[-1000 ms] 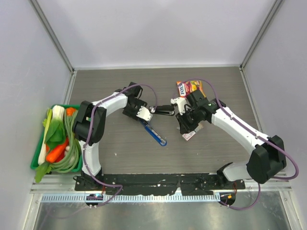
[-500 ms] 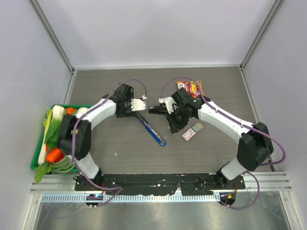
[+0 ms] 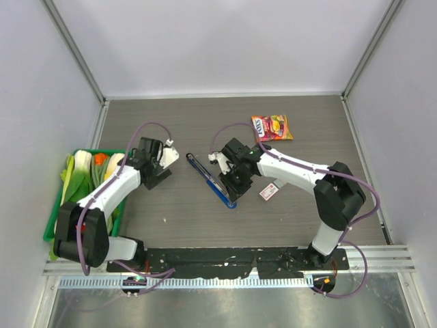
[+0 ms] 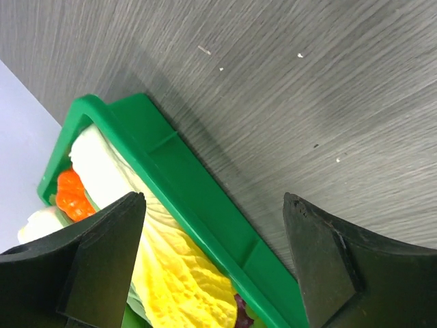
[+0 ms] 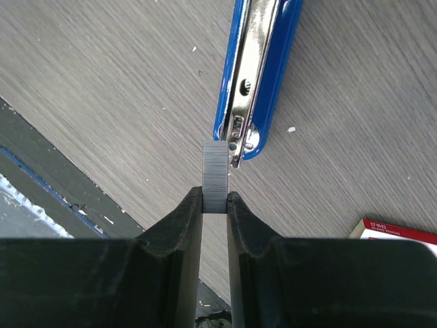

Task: Load the staples into the stapler
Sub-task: Install the staple into the stapler.

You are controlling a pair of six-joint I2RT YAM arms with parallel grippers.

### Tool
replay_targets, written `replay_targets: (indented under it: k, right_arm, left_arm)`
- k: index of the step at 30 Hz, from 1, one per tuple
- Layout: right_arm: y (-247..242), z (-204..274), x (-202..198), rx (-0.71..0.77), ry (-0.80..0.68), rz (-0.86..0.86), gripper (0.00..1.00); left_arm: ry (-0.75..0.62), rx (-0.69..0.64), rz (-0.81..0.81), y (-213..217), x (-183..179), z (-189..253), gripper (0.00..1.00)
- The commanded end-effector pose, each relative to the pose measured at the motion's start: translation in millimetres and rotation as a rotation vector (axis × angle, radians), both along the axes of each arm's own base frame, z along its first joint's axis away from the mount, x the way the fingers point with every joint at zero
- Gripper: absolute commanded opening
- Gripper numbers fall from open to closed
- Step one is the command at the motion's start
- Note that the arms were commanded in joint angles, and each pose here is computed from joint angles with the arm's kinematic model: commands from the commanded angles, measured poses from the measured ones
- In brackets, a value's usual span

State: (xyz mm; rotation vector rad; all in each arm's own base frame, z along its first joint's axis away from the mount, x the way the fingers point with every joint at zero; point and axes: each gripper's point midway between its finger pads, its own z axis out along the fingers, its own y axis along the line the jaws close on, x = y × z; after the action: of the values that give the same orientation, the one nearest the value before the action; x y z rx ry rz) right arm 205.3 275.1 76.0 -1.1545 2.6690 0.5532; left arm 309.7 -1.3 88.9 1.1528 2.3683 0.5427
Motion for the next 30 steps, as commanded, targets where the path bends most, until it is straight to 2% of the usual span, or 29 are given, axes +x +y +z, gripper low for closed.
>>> replay_targets:
  k: [1, 18, 30]
  right_arm:
    - [15, 20, 23, 0.037, -0.080, -0.071, 0.18]
    - [16, 0, 11, -0.067, -0.136, -0.001, 0.18]
    - [11, -9, 10, -0.085, -0.134, 0.001, 0.17]
  left_arm:
    - [-0.061, -0.083, 0.060, -6, -2, 10, 0.86]
    - [-0.095, -0.124, 0.065, -11, -2, 17, 0.86]
    - [-0.101, -0.153, 0.051, -15, -6, 14, 0.86]
